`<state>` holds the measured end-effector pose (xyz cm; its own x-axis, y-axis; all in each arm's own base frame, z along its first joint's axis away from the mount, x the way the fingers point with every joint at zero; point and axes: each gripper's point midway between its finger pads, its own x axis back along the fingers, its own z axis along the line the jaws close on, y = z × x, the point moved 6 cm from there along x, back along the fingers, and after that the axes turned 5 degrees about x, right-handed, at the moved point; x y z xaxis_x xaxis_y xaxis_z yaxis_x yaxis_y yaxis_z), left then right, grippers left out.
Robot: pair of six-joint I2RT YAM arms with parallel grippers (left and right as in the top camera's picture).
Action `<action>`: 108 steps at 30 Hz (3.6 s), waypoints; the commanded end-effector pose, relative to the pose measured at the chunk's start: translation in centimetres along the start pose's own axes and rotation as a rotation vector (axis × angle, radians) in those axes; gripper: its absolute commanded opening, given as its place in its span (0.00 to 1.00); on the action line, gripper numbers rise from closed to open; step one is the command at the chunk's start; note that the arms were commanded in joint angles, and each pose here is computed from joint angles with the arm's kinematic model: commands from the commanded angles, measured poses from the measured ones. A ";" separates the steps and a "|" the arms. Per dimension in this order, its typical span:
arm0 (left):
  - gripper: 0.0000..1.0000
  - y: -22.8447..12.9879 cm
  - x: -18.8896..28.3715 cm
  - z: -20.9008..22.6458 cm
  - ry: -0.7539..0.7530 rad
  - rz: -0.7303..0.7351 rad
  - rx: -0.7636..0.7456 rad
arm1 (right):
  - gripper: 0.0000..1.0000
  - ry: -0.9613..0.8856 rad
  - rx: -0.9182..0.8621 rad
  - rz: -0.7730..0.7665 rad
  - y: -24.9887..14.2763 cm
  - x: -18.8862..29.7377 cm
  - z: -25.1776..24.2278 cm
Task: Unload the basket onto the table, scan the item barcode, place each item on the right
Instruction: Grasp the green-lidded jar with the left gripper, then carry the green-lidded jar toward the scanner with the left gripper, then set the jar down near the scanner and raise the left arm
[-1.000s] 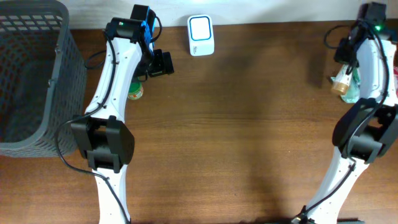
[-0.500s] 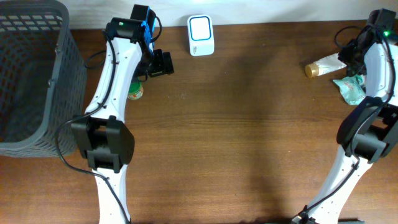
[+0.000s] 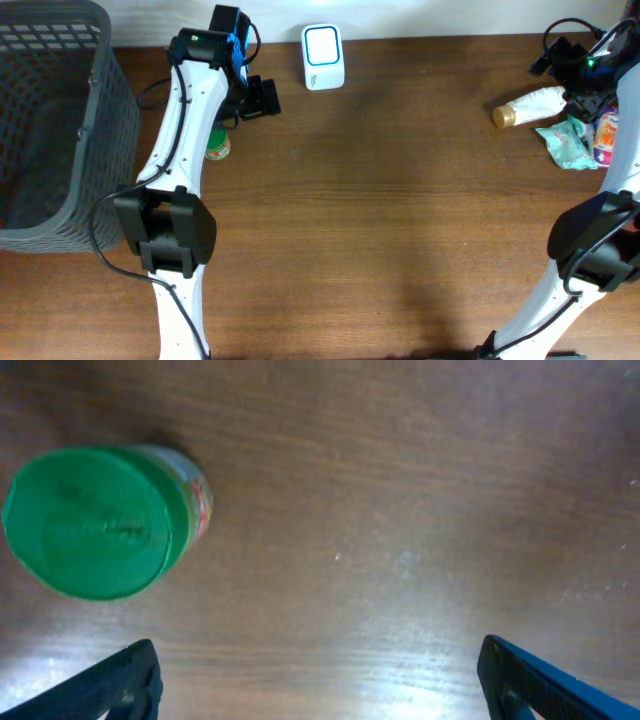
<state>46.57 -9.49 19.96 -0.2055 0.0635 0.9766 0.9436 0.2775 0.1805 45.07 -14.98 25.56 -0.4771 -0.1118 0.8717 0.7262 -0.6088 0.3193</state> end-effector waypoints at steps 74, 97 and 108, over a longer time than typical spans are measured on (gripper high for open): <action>0.85 -9.1 -4.3 -22.9 -0.331 -0.160 -0.425 | 0.99 0.016 0.001 0.013 -0.2 -0.3 0.4; 0.99 -8.1 -8.3 -23.3 -0.401 -0.110 -0.436 | 0.99 0.015 0.001 0.012 -0.2 -0.3 0.4; 0.78 -12.9 -7.7 -25.1 -0.519 0.086 -0.496 | 0.99 0.016 0.000 0.013 -0.2 -0.3 0.4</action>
<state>44.08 -35.77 12.87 -0.1890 0.4757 0.8591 0.9442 -0.1522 0.2920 45.11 -14.84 25.59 -0.4795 -0.1214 0.8691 0.7281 -0.6079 0.3167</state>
